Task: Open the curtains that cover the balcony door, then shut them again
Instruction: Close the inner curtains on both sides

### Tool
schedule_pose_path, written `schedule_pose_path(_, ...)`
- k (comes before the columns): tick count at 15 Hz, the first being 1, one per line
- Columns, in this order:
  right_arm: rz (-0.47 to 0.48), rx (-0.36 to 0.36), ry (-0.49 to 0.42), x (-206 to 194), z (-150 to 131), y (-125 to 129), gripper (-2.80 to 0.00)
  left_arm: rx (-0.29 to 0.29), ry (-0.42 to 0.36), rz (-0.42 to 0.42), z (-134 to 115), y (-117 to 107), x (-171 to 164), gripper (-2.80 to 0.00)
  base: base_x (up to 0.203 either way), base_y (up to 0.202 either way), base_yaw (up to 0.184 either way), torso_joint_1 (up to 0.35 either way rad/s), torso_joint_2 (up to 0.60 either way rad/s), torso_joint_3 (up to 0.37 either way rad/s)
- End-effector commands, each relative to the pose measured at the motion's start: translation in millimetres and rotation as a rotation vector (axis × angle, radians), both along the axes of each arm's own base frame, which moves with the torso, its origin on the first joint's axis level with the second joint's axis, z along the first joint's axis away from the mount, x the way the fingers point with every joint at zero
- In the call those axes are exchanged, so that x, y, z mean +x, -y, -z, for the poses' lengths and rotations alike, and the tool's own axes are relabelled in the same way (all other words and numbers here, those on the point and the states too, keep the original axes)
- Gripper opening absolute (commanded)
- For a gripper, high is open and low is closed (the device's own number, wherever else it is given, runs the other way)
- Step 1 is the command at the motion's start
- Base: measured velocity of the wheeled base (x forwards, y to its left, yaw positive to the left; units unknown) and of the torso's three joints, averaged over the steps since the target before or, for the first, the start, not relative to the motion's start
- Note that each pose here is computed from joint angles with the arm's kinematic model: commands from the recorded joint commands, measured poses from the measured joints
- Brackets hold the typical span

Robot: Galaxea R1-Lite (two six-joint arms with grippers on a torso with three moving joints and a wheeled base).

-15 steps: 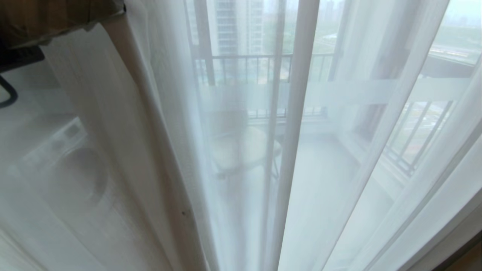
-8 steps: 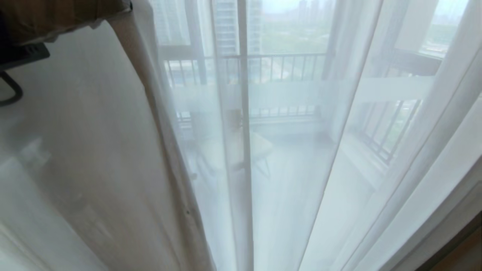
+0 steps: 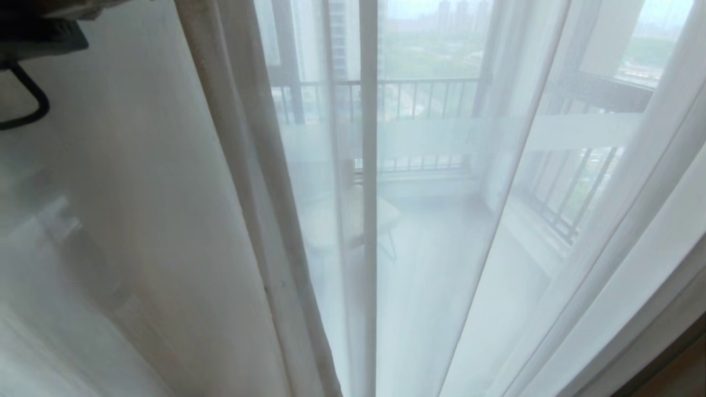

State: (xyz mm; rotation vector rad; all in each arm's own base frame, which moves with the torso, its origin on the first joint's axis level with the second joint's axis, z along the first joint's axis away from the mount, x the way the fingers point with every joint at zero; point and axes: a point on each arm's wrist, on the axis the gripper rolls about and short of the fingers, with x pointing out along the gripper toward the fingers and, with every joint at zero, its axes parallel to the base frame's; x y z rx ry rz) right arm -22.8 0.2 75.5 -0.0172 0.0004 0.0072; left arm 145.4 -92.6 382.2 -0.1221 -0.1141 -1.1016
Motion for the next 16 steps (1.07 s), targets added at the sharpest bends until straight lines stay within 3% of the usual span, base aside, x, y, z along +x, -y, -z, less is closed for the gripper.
schedule_pose_path(1,0.000,0.000,0.000,0.0,0.0,0.0,-2.80,0.004,-0.005,0.045,-3.4,15.4,11.6,-2.80,0.000,0.000,0.000,0.000,0.00,0.000)
schedule_pose_path(7,0.000,-0.001,0.000,0.0,0.0,0.0,-2.80,0.004,0.016,0.193,-15.3,69.5,31.6,-2.80,0.000,0.000,0.000,0.000,0.00,0.000)
schedule_pose_path(16,0.000,-0.001,0.000,0.0,0.0,0.0,-2.80,-0.010,0.058,0.371,-12.2,190.1,57.9,-2.80,0.000,0.000,0.000,0.000,0.00,0.000)
